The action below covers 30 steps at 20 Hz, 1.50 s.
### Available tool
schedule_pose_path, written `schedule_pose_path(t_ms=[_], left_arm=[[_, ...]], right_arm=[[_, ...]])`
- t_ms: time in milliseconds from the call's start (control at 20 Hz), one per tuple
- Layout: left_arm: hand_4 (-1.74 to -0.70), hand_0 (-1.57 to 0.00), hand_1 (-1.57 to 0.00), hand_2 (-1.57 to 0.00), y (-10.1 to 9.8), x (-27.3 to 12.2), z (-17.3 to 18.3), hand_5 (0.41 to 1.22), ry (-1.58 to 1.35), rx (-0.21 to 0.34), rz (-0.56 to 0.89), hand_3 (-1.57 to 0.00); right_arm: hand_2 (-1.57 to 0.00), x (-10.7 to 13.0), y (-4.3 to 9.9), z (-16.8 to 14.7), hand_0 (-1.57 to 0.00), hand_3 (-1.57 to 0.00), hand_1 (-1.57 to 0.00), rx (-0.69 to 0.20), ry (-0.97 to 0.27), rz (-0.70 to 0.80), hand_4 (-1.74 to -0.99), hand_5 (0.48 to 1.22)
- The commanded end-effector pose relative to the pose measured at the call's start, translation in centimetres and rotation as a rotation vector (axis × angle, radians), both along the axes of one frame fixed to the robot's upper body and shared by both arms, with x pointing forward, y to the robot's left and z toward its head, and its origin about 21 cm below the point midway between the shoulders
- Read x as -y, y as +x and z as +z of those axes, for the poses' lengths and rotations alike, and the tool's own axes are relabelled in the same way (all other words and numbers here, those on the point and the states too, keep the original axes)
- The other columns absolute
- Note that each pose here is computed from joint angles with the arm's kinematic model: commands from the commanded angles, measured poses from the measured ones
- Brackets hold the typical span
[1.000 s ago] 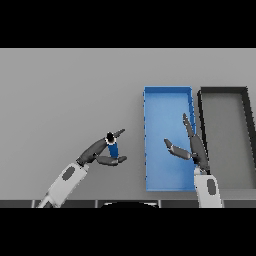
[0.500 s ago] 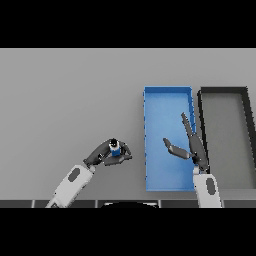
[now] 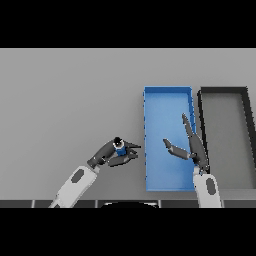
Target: Pick up the blue pipe and place it into the blue bin.
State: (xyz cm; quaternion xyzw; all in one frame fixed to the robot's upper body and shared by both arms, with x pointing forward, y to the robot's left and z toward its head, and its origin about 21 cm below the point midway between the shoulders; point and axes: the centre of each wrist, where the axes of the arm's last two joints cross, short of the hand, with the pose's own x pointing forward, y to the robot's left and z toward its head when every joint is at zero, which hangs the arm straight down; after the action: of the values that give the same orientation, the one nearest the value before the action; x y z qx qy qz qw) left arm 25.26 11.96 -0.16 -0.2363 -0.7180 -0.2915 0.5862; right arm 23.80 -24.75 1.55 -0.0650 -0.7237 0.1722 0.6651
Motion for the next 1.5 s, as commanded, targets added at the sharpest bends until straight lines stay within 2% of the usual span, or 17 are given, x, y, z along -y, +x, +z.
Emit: schedule_pose_path(t_ms=[0,300,350,450,750,800,900,1050,1150,1250,1450], left_arm=[[-1.48,-1.53,-1.54,-1.54,0.3,0.1,0.5,1.209,-0.020,0.010,-0.002,-1.54],[-1.47,-1.56,-1.56,-1.56,0.8,1.5,3.6,1.218,-0.018,0.059,-0.035,-1.56],[-1.47,-1.56,-1.56,-1.57,0.9,1.7,3.9,1.218,-0.012,0.054,-0.042,-1.56],[-1.47,-1.57,-1.57,-1.57,0.9,2.2,4.6,1.219,-0.005,0.050,-0.055,-1.57],[-1.47,-1.57,-1.57,-1.57,0.8,2.4,4.4,1.220,0.005,0.043,-0.072,-1.57],[-1.47,-1.57,-1.57,-1.57,0.8,2.3,4.6,1.220,0.001,0.048,-0.071,-1.57],[-1.47,-1.57,-1.57,-1.57,1.0,2.0,4.2,1.220,0.010,0.045,-0.065,-1.57],[-1.47,-1.57,-1.57,-1.57,0.6,1.7,3.8,1.221,0.001,0.055,-0.069,-1.57],[-1.47,-1.57,-1.57,-1.57,0.9,1.9,4.4,1.221,-0.007,0.063,-0.075,-1.57],[-1.47,-1.57,-1.57,-1.57,0.8,1.7,4.1,1.221,0.014,0.052,-0.077,-1.57],[-1.47,-1.57,-1.57,-1.57,0.7,1.9,4.2,1.221,0.024,0.061,-0.076,-1.57]], right_arm=[[0.00,0.2,0.3,0.1,0.00,0.00,0.00,-0.007,-0.009,-0.005,-1.151,0.550],[0.00,0.1,-0.1,-0.2,0.00,0.00,0.00,0.005,-0.026,-0.004,-1.128,0.564],[0.00,0.3,0.3,-0.2,0.00,0.00,0.00,-0.008,-0.030,-0.009,-1.126,0.567],[0.00,0.4,0.0,-0.5,0.00,0.00,0.00,-0.002,-0.023,-0.006,-1.123,0.571],[0.00,0.5,-1.0,0.6,0.00,0.00,0.00,0.020,-0.057,-0.022,-1.123,0.578],[0.00,0.3,-1.5,0.9,0.00,0.00,0.00,0.022,-0.061,-0.023,-1.133,0.578],[0.00,0.8,-1.7,0.7,0.00,0.00,0.00,0.007,-0.068,-0.040,-1.185,0.578],[-0.02,0.6,-1.5,1.4,0.00,0.00,-0.02,0.060,-0.013,-0.011,-1.178,0.569],[-0.03,0.5,-1.4,3.0,0.00,0.00,-0.02,0.141,0.090,0.070,-1.172,0.579],[-0.02,0.8,-1.1,5.1,0.00,0.00,-0.01,0.193,0.108,0.144,-1.169,0.597],[-0.01,0.3,-1.0,10.2,0.00,0.00,0.00,0.173,0.052,0.350,-1.177,0.567]])
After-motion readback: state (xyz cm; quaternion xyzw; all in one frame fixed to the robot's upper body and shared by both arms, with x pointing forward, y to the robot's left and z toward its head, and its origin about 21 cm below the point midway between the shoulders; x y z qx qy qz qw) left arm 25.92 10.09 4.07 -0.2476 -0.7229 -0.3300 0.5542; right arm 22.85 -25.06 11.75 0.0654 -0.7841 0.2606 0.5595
